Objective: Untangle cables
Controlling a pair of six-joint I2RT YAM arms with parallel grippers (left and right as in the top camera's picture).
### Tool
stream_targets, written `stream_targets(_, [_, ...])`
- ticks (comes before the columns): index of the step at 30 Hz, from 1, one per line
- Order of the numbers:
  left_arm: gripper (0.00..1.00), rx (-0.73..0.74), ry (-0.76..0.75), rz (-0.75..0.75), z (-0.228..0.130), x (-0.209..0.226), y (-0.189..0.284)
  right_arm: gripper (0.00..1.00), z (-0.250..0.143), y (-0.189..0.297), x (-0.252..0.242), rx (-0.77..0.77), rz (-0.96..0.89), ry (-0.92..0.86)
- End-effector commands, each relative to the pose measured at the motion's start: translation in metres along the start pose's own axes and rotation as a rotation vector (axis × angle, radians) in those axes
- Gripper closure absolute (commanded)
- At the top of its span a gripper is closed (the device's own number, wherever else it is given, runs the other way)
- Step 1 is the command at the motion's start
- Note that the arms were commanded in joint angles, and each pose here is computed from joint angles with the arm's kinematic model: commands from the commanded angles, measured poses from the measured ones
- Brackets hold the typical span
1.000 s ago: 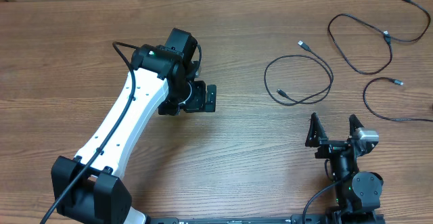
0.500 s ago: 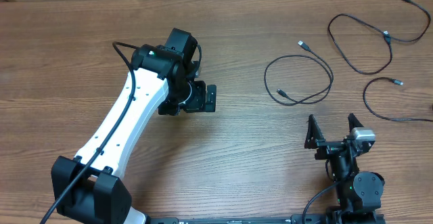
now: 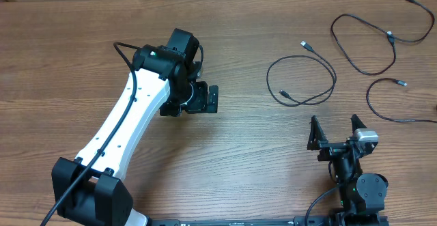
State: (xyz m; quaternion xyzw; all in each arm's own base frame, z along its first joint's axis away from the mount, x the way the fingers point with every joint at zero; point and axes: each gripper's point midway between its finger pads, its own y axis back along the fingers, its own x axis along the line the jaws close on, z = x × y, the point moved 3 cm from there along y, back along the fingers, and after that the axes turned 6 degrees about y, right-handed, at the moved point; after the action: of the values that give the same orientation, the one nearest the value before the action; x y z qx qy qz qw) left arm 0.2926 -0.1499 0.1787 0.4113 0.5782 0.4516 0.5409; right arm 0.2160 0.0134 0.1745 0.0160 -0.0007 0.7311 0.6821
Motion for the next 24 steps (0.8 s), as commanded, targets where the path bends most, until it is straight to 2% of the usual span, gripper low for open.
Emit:
stream_targets(1, [0.01,0.001,-0.029,0.006,0.0,-0.001,-0.001,0.0,-0.004,0.0,0.0,-0.001,0.003,0.004])
stream_targets(15, [0.01,-0.003,-0.03,0.004,-0.001,-0.001,0.0,0.0,-0.004,0.0,0.0,-0.001,0.003,0.004])
stream_targets(24, [0.01,-0.104,-0.008,-0.037,-0.001,0.007,0.034,0.0,-0.004,0.0,0.0,-0.001,0.003,0.004])
